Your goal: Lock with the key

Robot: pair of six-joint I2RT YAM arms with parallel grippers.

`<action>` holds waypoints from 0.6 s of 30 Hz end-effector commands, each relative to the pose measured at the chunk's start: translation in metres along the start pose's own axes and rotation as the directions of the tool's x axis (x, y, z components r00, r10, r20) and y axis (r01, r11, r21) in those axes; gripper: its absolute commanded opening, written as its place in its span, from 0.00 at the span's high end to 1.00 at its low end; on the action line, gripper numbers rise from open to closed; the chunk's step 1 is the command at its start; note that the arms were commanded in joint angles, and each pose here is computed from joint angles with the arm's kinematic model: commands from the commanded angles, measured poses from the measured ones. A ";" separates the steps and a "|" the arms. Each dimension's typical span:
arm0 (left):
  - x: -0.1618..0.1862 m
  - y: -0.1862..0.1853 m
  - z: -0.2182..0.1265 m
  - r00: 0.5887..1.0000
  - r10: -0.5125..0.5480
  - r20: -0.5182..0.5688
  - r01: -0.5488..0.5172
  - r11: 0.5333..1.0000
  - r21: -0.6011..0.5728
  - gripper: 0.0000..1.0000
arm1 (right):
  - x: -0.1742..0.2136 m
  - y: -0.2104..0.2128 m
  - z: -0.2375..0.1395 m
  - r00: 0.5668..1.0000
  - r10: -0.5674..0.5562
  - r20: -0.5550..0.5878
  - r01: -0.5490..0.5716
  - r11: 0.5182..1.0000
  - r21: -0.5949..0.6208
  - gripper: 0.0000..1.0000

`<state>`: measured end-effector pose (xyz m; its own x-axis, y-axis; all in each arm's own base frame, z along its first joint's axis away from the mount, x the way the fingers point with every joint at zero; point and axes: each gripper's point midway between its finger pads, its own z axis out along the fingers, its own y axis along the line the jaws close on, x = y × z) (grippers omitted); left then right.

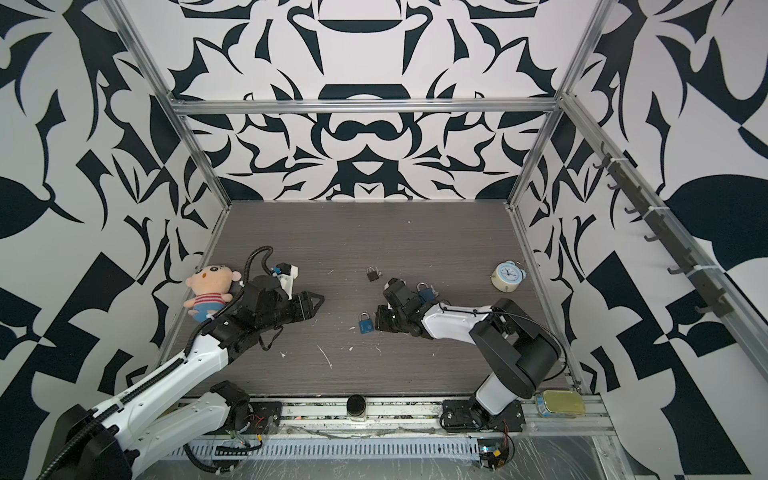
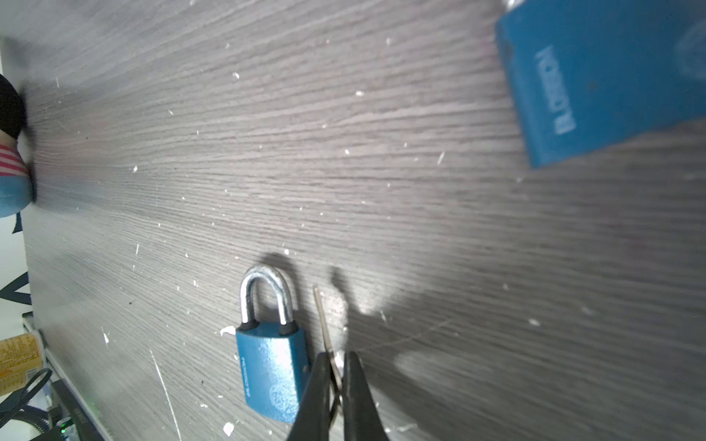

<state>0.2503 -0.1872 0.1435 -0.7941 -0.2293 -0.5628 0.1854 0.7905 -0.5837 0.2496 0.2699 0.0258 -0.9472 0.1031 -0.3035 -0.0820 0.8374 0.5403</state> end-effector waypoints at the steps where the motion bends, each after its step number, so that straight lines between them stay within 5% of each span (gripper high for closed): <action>1: -0.005 -0.004 -0.001 1.000 0.003 0.012 -0.004 1.000 0.012 0.45 | -0.004 0.009 -0.001 1.000 0.001 0.018 -0.001 1.000 -0.028 0.85; 5: -0.005 -0.003 -0.002 1.000 0.003 0.014 -0.003 1.000 0.011 0.45 | -0.003 0.011 -0.004 1.000 -0.003 0.016 0.003 1.000 -0.025 0.74; 18: -0.015 0.001 -0.008 0.997 0.030 0.069 -0.028 0.999 -0.024 0.45 | -0.032 0.020 -0.047 0.987 -0.115 0.116 0.107 0.992 0.072 0.73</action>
<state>0.2525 -0.1837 0.1466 -0.7799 -0.2359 -0.5797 0.1860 0.7970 -0.5746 0.2516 0.2622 0.0563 -0.9279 0.0920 -0.3614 -0.1104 0.8579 0.5018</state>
